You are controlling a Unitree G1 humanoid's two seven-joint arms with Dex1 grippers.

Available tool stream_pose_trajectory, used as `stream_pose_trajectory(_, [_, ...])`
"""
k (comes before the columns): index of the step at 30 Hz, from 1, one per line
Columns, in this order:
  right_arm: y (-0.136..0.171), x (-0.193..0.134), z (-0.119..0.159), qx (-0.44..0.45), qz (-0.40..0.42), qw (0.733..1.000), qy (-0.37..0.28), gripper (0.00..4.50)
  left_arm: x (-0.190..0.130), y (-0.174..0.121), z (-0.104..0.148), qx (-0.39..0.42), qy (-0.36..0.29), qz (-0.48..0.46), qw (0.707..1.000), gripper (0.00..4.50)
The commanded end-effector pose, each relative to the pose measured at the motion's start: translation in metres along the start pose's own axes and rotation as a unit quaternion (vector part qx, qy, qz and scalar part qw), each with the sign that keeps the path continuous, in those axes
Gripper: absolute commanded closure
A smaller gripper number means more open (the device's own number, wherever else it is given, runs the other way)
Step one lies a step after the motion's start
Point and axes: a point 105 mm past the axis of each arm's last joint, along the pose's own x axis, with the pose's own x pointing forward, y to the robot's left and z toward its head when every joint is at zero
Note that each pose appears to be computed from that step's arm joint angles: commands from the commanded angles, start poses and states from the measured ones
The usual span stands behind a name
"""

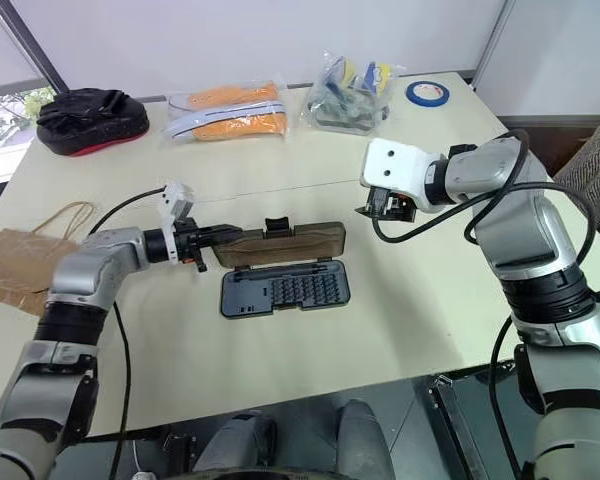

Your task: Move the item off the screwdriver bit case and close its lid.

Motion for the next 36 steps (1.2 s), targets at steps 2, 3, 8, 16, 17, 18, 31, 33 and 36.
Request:
stream_pose_trajectory(2, [-0.014,-0.013,0.007,-0.014,-0.030,0.999,-0.009,1.20,-0.001,-0.015,0.006,0.021,0.007,-0.042,0.999,4.50])
stream_pose_trajectory(3, [-0.015,-0.014,0.006,-0.016,-0.030,0.999,-0.008,1.20,-0.001,-0.019,0.006,0.022,0.011,-0.052,0.998,4.50])
stream_pose_trajectory(8, [-0.021,-0.016,0.003,-0.017,-0.038,0.999,-0.002,1.20,0.002,-0.032,0.004,0.026,0.024,-0.084,0.996,4.50])
stream_pose_trajectory(16, [0.004,-0.005,0.001,0.067,-0.005,0.997,-0.033,1.20,0.000,-0.049,-0.029,0.030,0.086,-0.126,0.988,4.50])
stream_pose_trajectory(17, [0.011,-0.002,0.001,0.080,0.006,0.996,-0.038,1.20,-0.001,-0.050,-0.033,0.034,0.091,-0.129,0.987,4.50])
stream_pose_trajectory(18, [0.017,0.002,0.001,0.103,0.008,0.994,-0.044,1.20,0.001,-0.050,-0.034,0.032,0.090,-0.128,0.987,4.50])
stream_pose_trajectory(31, [0.108,0.008,0.018,0.332,0.196,0.915,-0.120,1.20,0.008,-0.048,-0.093,0.021,0.185,-0.143,0.972,4.50])
stream_pose_trajectory(33, [0.113,0.002,0.023,0.338,0.220,0.905,-0.135,1.20,0.009,-0.046,-0.088,0.028,0.178,-0.143,0.973,4.50])
stream_pose_trajectory(36, [0.121,-0.003,0.028,0.349,0.246,0.893,-0.144,1.20,0.014,-0.042,-0.068,0.027,0.146,-0.135,0.980,4.50])
